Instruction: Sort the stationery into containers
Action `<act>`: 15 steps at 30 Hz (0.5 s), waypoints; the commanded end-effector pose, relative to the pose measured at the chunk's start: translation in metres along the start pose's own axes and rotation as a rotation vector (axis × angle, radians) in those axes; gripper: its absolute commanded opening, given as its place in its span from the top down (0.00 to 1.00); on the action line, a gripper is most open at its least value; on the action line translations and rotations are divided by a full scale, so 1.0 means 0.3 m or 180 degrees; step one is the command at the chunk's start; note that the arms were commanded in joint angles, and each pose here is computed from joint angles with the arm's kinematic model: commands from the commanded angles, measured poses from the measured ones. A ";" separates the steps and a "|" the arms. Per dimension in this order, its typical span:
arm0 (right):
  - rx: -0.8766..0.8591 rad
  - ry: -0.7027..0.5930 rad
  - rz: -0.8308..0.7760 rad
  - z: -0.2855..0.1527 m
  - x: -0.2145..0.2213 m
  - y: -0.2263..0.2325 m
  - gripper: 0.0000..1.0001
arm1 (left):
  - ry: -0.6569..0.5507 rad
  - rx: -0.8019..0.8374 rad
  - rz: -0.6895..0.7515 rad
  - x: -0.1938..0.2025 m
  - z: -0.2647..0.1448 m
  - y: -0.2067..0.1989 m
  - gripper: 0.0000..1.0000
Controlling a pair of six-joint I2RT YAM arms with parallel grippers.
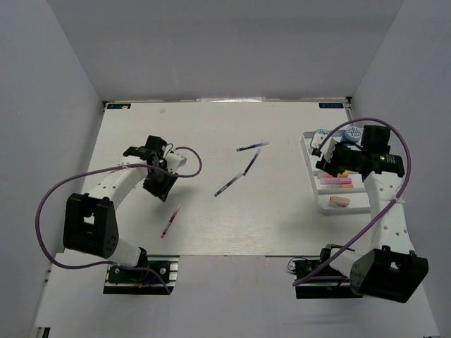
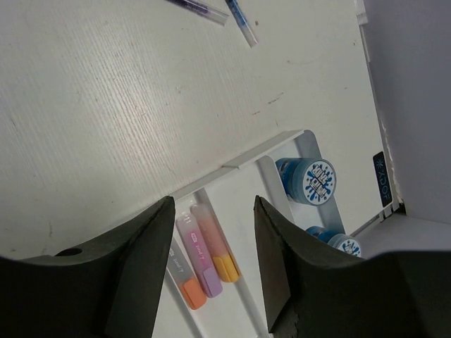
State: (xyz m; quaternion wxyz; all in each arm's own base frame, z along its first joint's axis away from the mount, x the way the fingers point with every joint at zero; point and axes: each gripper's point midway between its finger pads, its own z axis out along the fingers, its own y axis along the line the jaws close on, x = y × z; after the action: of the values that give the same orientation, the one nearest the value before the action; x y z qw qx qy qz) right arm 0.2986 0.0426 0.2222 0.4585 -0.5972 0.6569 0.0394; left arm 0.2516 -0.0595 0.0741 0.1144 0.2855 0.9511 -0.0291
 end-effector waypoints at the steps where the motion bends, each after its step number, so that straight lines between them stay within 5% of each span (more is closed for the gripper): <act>1: 0.0063 -0.0084 0.0101 0.008 -0.031 -0.021 0.45 | 0.0277 0.0072 0.0303 0.095 -0.015 -0.020 0.53; 15: -0.0016 0.0024 0.0047 0.038 -0.018 0.014 0.45 | 0.0251 0.0372 0.0716 0.177 0.039 -0.140 0.52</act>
State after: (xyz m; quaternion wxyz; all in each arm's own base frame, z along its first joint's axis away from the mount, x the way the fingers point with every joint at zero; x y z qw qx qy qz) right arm 0.3000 0.0539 0.2166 0.4512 -0.5927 0.6653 0.0501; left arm 0.1895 -0.0578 0.0511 0.0467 0.3855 0.9205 -0.0428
